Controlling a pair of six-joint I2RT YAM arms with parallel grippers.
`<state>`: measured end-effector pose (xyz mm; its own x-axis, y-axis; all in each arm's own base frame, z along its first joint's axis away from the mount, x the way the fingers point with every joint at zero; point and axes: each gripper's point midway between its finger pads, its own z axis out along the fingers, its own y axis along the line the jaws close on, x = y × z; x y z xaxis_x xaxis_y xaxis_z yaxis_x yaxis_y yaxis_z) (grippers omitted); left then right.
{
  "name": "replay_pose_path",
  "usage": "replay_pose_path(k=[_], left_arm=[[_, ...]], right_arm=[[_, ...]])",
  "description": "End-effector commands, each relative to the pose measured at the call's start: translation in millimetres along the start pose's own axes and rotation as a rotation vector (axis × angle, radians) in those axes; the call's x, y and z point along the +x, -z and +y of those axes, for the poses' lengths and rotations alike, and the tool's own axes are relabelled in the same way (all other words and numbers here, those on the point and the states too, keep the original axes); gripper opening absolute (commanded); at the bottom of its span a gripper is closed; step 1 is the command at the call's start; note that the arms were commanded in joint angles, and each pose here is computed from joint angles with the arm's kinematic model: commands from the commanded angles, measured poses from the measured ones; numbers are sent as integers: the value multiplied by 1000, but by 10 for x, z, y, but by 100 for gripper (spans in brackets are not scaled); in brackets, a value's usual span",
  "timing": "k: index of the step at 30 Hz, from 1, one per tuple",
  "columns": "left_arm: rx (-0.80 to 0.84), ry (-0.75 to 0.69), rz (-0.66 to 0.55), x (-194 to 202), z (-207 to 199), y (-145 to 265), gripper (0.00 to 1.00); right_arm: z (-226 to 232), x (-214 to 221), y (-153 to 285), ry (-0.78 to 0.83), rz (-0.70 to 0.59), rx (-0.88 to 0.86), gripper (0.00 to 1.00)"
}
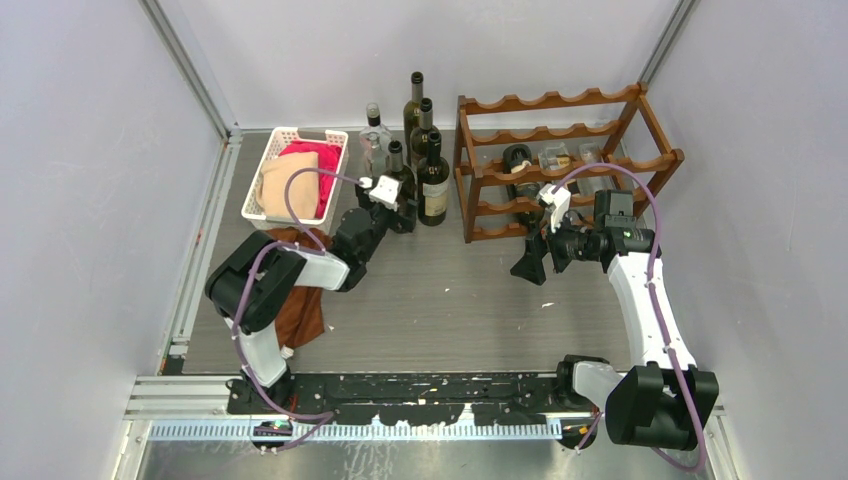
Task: Put the wine bottle on the wine rack
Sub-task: Pick up the wine bottle from the center of the board.
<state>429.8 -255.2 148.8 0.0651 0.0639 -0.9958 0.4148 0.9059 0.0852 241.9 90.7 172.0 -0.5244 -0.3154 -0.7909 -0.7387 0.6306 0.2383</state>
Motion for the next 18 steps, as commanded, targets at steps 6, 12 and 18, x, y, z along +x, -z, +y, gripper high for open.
replay_pose_path(k=[6,12,18], left_arm=[[-30,36,-115,-368,30,-166,93],[-11,40,-127,-379,3,-103,70],[45,38,-148,-447,-36,213,8]], right_arm=[[15,-69,12,33,-22,-6,100],[13,-60,10,30,-19,-6,100],[16,-57,6,31,-18,-8,100]])
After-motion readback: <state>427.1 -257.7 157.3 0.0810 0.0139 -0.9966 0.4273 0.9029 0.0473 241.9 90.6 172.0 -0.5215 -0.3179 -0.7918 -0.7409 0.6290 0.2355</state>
